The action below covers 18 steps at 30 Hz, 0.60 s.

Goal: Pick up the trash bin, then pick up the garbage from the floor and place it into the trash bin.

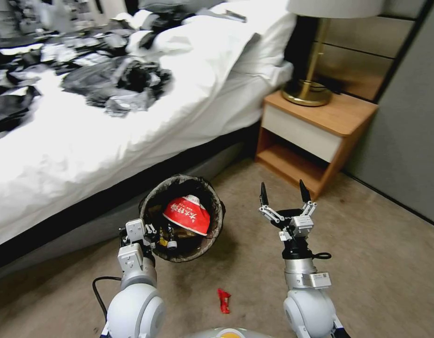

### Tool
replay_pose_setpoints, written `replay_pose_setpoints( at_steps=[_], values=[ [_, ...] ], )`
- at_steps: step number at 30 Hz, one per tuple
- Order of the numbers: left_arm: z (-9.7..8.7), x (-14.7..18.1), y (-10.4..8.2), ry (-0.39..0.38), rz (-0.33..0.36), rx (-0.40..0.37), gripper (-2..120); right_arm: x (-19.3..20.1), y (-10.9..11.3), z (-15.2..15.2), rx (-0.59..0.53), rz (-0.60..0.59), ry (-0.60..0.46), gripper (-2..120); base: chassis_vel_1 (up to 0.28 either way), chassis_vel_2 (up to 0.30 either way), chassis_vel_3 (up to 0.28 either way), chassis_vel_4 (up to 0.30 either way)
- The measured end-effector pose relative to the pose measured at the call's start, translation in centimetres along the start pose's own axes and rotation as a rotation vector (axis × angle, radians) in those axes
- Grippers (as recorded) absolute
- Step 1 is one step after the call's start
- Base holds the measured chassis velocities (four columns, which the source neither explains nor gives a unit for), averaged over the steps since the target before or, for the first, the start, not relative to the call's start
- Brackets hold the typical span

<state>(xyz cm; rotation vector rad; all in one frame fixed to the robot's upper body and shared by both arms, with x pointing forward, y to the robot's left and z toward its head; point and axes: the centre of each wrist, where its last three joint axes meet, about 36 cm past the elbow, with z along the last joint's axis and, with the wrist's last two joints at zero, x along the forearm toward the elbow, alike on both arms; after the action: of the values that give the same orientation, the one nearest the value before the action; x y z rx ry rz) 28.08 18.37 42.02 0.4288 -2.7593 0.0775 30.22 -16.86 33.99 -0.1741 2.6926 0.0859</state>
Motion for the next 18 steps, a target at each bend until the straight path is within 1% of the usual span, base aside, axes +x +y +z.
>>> replay_pose_setpoints(
  at_steps=[7,11,18],
  values=[
    [-0.01,-0.10,-0.03,-0.014,-0.002,0.000,0,0.00,0.15,0.03,-0.003,-0.009,0.000,100,0.116,0.133,0.124,0.121],
    [0.17,-0.19,-0.10,-0.013,-0.002,-0.003,0,-0.02,0.27,0.00,-0.006,-0.012,0.000,100,0.092,0.075,0.090,0.085],
    [0.21,-0.22,-0.24,-0.012,0.004,-0.003,0,-0.23,0.26,-0.15,-0.005,-0.014,-0.002,100,0.020,0.008,0.012,0.013]
  ],
)
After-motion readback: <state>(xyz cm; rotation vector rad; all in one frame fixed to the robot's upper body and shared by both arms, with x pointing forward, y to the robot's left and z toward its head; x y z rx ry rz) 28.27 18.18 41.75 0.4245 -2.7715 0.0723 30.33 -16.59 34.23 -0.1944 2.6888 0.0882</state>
